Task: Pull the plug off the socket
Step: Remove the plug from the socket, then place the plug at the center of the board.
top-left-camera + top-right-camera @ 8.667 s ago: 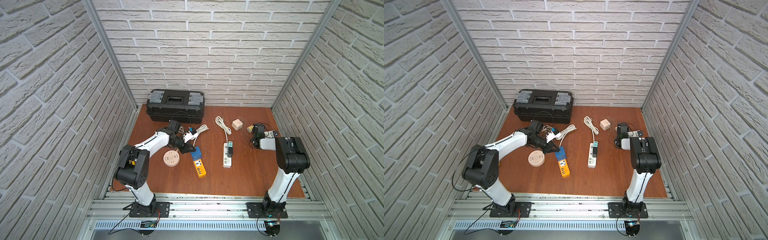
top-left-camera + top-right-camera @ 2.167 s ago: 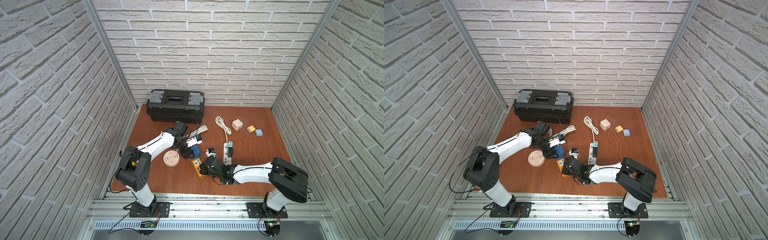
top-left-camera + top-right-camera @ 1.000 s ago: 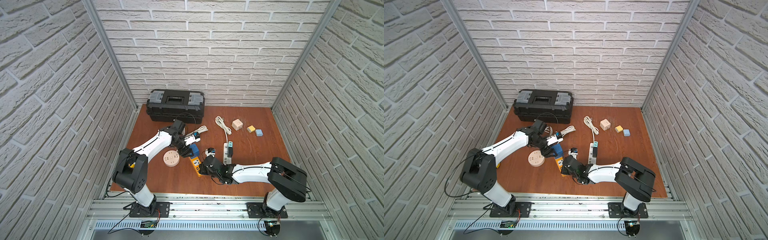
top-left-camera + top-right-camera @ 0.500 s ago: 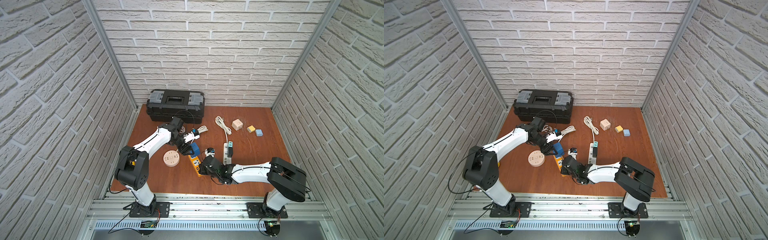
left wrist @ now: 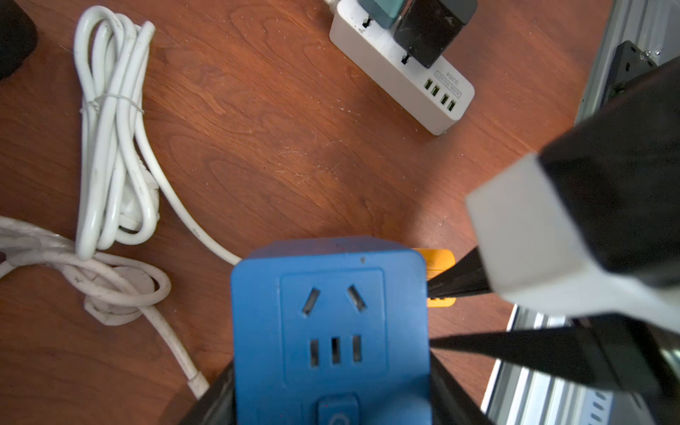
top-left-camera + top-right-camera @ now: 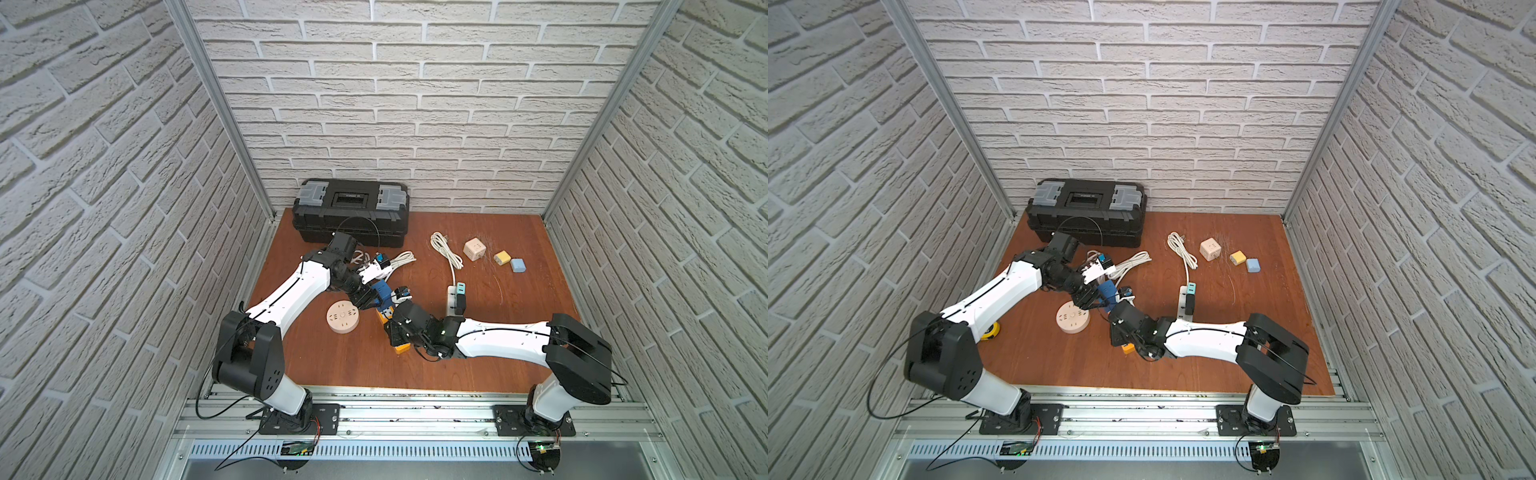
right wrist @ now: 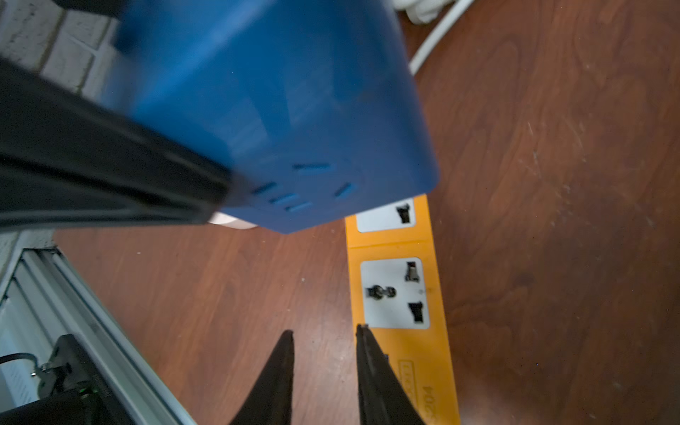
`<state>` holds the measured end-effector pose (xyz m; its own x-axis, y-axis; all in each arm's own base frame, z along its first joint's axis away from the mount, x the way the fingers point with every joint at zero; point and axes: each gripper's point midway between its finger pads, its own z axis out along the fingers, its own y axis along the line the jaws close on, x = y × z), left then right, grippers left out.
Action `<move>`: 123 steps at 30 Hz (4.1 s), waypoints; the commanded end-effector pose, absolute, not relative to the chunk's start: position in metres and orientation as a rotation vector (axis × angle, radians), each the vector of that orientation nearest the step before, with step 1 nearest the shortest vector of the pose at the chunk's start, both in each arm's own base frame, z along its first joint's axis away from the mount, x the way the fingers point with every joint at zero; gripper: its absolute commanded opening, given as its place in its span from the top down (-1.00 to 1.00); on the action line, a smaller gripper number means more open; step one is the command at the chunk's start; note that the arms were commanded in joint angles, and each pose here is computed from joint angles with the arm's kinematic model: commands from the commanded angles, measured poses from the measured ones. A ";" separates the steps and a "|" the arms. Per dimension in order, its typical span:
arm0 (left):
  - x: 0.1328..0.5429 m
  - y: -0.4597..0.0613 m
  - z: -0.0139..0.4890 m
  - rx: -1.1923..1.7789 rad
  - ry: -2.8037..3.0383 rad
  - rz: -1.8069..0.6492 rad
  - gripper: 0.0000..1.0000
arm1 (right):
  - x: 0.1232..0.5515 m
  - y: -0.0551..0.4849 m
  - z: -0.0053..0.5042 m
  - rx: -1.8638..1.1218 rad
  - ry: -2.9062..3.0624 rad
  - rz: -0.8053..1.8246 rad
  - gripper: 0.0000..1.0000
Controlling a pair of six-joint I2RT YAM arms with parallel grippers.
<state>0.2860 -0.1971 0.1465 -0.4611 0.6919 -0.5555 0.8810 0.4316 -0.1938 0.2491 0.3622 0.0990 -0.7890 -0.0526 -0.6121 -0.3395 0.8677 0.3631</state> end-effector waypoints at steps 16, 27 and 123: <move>0.251 -0.211 0.201 1.179 2.289 -1.164 1.00 | 0.223 0.312 0.200 -0.625 1.984 0.510 -0.66; 0.230 -0.219 0.212 1.187 2.265 -1.378 1.00 | 0.232 0.325 0.223 -0.744 1.925 0.338 -0.74; 0.254 -0.113 0.135 0.740 2.409 -0.769 -0.97 | 0.392 -0.144 0.094 1.013 2.242 -0.557 0.95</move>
<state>0.2518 -0.1088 0.1324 -0.7404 0.3369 -0.5817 0.6069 0.7070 -0.3630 0.3787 -0.1356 0.0759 -0.5940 0.5091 -0.6229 0.7426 0.6449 -0.1809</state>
